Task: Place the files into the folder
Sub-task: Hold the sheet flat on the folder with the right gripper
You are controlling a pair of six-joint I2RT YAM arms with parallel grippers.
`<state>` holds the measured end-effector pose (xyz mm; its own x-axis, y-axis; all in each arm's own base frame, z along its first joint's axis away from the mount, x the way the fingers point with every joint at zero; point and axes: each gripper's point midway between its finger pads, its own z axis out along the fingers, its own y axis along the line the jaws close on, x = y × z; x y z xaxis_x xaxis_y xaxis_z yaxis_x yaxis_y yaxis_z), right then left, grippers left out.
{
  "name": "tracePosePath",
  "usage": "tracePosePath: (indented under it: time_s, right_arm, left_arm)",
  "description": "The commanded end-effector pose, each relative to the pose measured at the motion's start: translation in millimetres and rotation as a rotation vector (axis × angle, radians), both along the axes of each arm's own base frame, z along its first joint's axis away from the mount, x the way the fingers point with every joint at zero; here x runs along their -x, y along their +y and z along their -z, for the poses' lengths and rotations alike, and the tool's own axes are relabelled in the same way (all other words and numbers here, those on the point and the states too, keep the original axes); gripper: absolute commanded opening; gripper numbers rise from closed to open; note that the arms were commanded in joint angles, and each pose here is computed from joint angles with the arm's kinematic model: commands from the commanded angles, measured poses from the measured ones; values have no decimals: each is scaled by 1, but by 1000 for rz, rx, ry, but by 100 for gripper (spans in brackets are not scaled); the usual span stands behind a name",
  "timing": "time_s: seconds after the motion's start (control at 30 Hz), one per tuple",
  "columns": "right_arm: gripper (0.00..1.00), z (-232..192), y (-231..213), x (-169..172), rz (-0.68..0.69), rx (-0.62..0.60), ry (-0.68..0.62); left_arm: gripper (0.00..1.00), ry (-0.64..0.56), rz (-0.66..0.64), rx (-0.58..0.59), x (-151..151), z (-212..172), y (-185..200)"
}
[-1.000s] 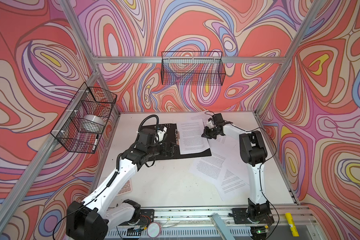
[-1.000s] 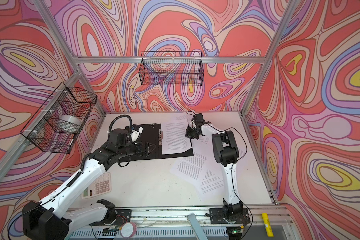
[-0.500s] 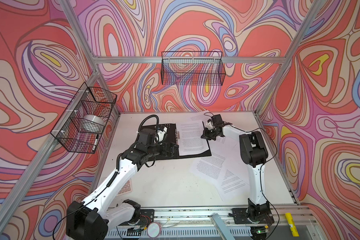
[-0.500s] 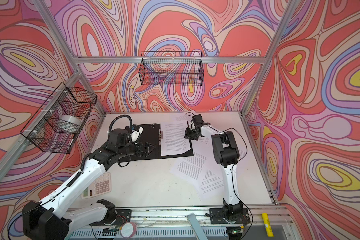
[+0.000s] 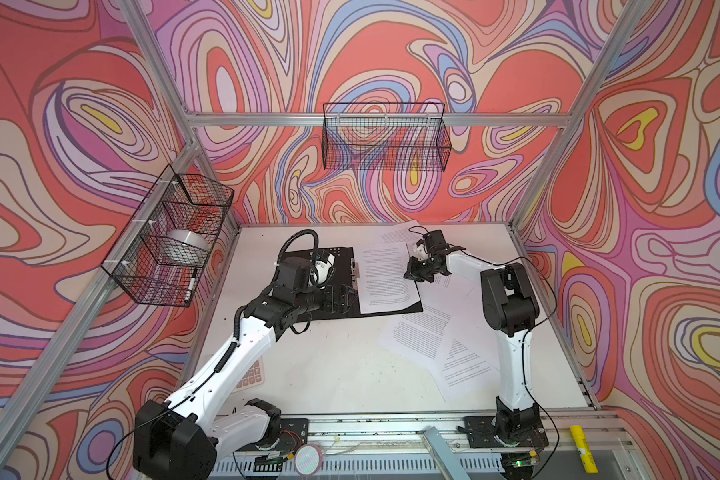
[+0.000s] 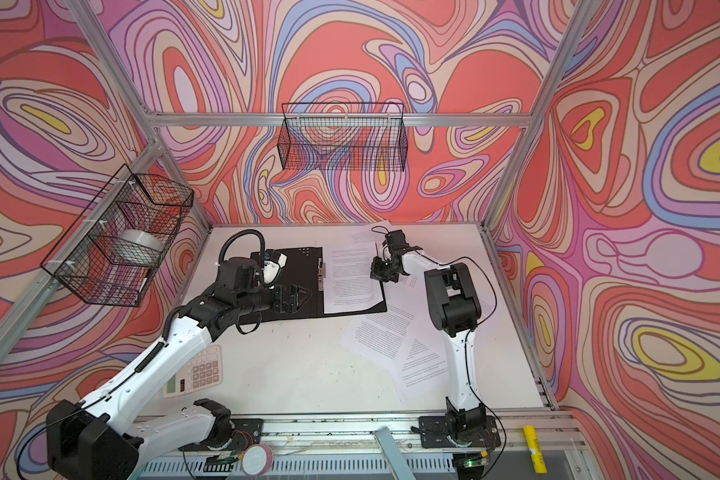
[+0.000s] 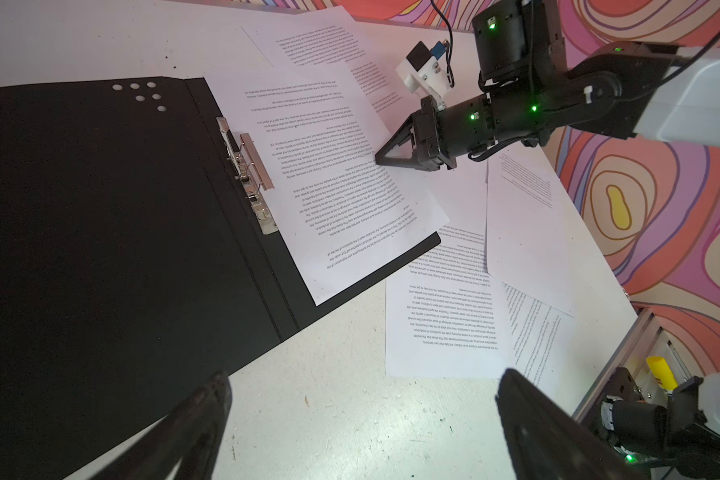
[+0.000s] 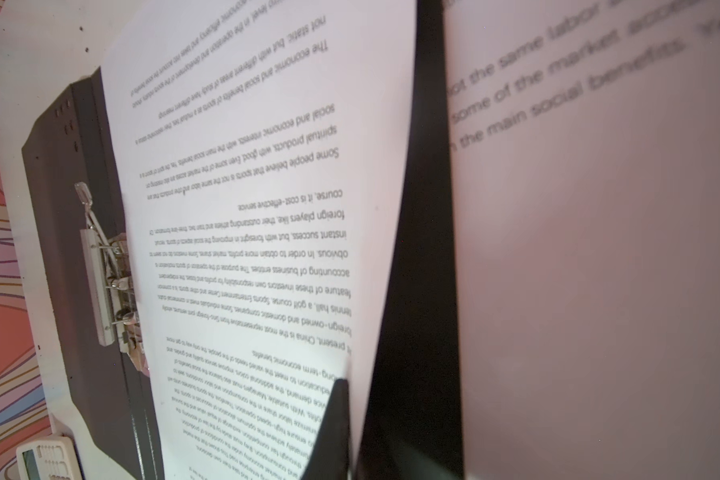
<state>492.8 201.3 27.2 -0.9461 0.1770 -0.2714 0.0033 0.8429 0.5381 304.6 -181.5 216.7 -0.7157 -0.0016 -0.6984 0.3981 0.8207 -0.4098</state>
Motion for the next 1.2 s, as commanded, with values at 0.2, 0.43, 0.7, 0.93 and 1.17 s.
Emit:
tracePosePath:
  time_s: [0.2,0.43,0.7,0.93,1.17]
  right_arm:
    - [0,1,-4,11,4,19,14]
    - [0,-1,0,10,6,7,10]
    - [0,0,4,12,6,-1,14]
    - [0,-1,6,11,9,-6,12]
    - [0,2,6,13,11,-4,20]
  left_arm:
    - [100,4,7,1,-1,-1,0]
    - [100,8,11,4,-1,0,-2]
    - [100,14,15,9,0,0,-3]
    - [100,15,15,11,0,0,-3]
    - [100,15,15,11,0,0,-3]
